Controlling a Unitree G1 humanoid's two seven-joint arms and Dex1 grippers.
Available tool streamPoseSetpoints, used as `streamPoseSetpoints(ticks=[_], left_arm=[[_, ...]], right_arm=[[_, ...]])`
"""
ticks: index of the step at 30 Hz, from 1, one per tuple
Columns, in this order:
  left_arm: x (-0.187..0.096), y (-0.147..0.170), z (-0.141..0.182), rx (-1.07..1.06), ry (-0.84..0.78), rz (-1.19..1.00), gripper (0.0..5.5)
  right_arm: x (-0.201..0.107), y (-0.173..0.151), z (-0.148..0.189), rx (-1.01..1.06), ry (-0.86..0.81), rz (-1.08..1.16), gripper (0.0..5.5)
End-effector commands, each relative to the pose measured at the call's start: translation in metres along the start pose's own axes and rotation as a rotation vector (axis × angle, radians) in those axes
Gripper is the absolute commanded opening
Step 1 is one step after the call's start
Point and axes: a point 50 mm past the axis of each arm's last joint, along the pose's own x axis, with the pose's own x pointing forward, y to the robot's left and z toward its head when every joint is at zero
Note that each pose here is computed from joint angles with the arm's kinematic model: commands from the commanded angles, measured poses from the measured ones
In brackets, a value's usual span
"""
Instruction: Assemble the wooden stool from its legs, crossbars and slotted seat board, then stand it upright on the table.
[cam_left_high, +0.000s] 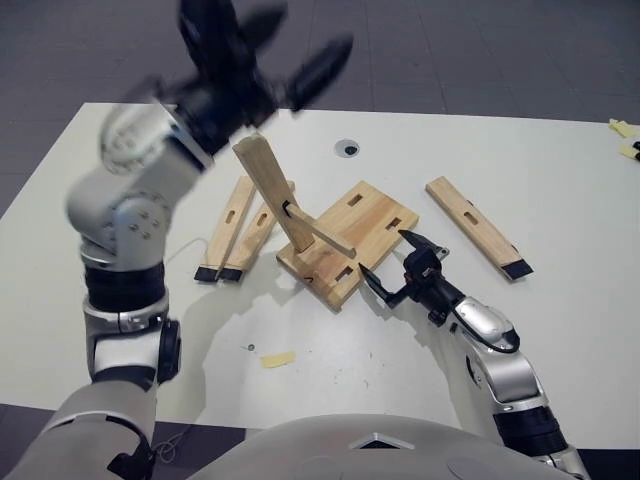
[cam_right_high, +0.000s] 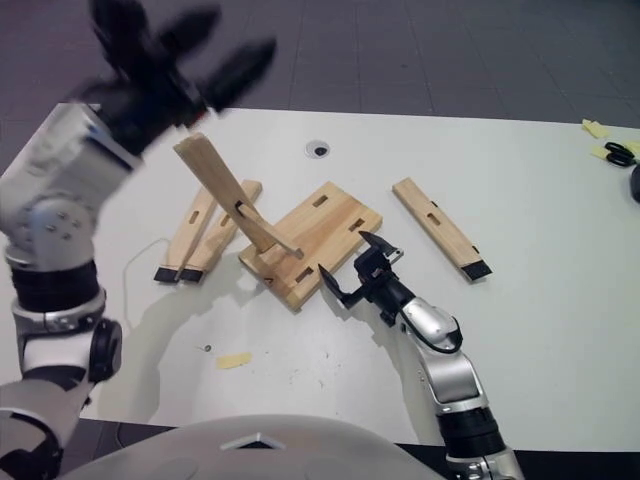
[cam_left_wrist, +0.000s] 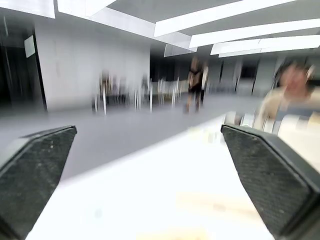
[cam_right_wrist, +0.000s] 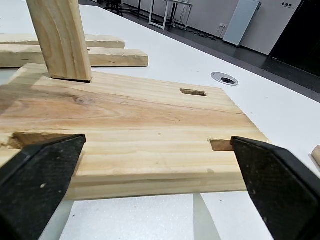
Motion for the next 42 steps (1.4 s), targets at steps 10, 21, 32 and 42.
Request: streamPoseSetpoints(ticks=[10,21,32,42], left_arm=[[0.009,-0.009,-0.021,-0.238,-0.058,0.049,5.37],[-0.047,0.074,0.044,0.025,0.032,0.515,5.37],[-0.079,0.076,-0.101,0.15,0.705,0.435,5.37],[-0.104,0.076,-0.132,0.154,0.902,0.415,5.18]], right_arm=[[0.004,0.008,-0.001,0.017,-0.011,0.002,5.4],[0.0,0.01,-0.003,0.037,-0.004,-0.034,5.4],[0.002,0.012,-0.005,0.04,-0.008,-0.041,5.4],[0.001,0.008,-0.007,0.039,-0.012,-0.078,5.4]])
